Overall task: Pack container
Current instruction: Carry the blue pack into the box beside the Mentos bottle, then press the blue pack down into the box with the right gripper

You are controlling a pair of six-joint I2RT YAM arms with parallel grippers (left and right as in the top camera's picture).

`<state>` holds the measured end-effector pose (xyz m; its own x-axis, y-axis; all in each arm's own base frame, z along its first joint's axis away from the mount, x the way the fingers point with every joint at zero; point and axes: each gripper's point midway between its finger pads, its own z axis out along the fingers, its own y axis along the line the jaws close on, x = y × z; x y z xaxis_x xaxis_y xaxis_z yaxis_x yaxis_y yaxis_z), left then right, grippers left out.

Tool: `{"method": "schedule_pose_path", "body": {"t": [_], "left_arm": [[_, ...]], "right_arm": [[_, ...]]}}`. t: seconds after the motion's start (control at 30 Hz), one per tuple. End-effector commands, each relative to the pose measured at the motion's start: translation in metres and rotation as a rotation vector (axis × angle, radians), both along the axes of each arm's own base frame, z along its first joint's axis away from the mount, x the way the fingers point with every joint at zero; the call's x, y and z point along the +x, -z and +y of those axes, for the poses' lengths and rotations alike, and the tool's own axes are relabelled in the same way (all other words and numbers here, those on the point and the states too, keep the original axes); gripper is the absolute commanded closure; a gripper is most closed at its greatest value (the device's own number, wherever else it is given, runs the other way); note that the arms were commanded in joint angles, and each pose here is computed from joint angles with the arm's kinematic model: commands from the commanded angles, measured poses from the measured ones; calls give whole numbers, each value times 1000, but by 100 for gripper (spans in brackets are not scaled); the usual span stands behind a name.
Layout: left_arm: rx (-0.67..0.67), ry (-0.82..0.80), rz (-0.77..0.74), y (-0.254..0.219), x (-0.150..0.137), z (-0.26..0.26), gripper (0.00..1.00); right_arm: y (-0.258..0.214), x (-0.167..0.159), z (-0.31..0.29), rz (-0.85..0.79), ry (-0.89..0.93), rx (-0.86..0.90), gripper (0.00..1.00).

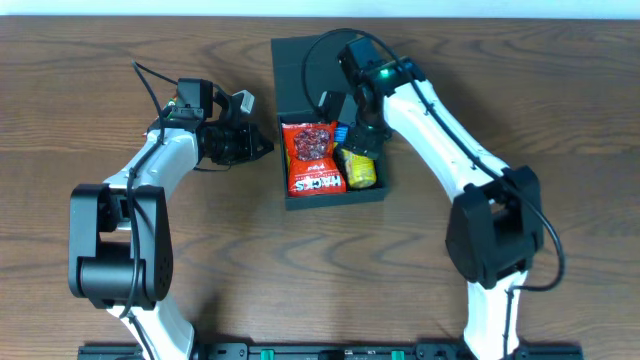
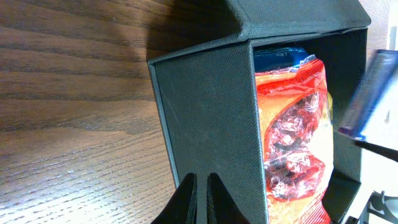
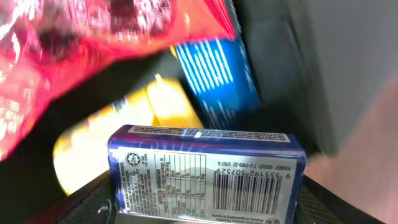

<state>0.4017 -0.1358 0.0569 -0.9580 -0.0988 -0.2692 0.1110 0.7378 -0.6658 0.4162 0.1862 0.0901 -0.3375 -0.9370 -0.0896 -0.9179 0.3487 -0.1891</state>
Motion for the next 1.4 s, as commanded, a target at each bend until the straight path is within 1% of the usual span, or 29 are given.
{"method": "schedule_pose_path", "body": {"t": [0.0, 0.13, 0.43, 0.53, 0.7, 0.77, 0.93, 1.13, 1.27, 1.37], "left_arm": [[-11, -6, 28, 6, -4, 1, 92], [-11, -6, 28, 6, -4, 1, 92], [-11, -5, 28, 6, -4, 1, 93], [-11, -5, 28, 6, -4, 1, 92], [-11, -5, 28, 6, -4, 1, 92], [-11, -5, 28, 6, -4, 1, 92], [-11, -5, 28, 6, -4, 1, 92], [-11, -5, 28, 6, -4, 1, 92], [-11, -9, 29, 6, -3, 2, 92], [-11, -9, 28, 6, -3, 2, 92]], "right_arm": [[-32, 8, -13, -87, 26, -32, 26], [-32, 6, -13, -80, 23, -35, 26], [-27, -18, -3, 2, -71, -56, 23], [-27, -22, -1, 15, -78, -48, 21], [-26, -26, -3, 33, -89, -61, 22], [-26, -24, -8, 20, -84, -93, 23], [-31, -23, -20, -28, -94, -240, 22], [-33, -34, -10, -33, -143, -296, 21], [-37, -36, -15, -46, -152, -362, 21], [-37, -37, -18, -43, -145, -378, 21]]}}
